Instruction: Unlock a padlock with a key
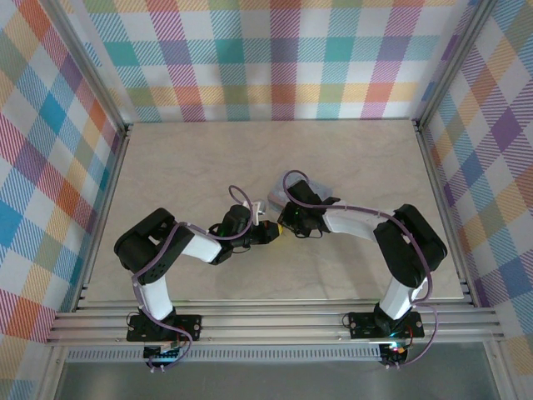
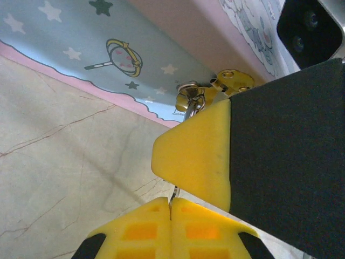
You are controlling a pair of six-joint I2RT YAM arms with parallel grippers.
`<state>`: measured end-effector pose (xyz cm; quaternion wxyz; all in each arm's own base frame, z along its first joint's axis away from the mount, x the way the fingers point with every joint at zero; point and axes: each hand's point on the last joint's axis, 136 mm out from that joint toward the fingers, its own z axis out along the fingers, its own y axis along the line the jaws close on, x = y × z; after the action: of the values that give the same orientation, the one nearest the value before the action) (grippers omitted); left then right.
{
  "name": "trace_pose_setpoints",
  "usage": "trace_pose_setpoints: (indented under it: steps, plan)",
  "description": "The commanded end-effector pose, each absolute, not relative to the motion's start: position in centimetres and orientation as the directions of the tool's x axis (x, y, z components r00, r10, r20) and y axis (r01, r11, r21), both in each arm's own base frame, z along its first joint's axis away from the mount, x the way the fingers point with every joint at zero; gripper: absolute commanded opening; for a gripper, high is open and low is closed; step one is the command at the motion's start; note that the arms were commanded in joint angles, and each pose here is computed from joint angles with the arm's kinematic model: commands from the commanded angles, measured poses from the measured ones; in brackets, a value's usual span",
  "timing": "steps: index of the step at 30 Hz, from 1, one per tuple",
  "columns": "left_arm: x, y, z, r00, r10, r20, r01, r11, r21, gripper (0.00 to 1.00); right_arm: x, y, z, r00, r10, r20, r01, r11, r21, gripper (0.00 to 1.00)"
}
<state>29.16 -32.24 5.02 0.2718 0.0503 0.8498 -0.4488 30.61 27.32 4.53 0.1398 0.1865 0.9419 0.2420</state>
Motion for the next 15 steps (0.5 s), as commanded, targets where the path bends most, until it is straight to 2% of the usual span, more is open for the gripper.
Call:
trace_pose_setpoints:
  steps: [1, 5, 7, 10, 15]
  plan:
    - [29.0, -33.1, 6.7, -0.84, -0.15, -0.521, 0.365, 0.555, -0.747, 0.0, 30.8, 26.4, 4.6, -0.876, 0.438, -0.203, 0.293, 0.816, 0.499, 0.0]
    - [29.0, -33.0, 6.9, -0.842, -0.172, -0.511, 0.352, 0.543, -0.763, 0.0, 30.8, 26.6, 4.6, -0.874, 0.449, -0.188, 0.302, 0.803, 0.513, 0.0]
    - [29.2, -32.7, 7.1, -0.842, -0.194, -0.504, 0.34, 0.534, -0.774, 0.14, 30.7, 26.8, 4.7, -0.872, 0.456, -0.177, 0.309, 0.794, 0.524, 0.0]
    - [29.5, -31.7, 7.4, -0.841, -0.235, -0.488, 0.314, 0.523, -0.792, 0.27, 30.5, 26.7, 4.6, -0.868, 0.468, -0.165, 0.324, 0.786, 0.526, 0.0]
    - [29.3, -30.2, 7.2, -0.855, -0.281, -0.435, 0.262, 0.49, -0.831, 0.31, 30.4, 26.6, 4.8, -0.864, 0.48, -0.153, 0.337, 0.777, 0.532, 0.0]
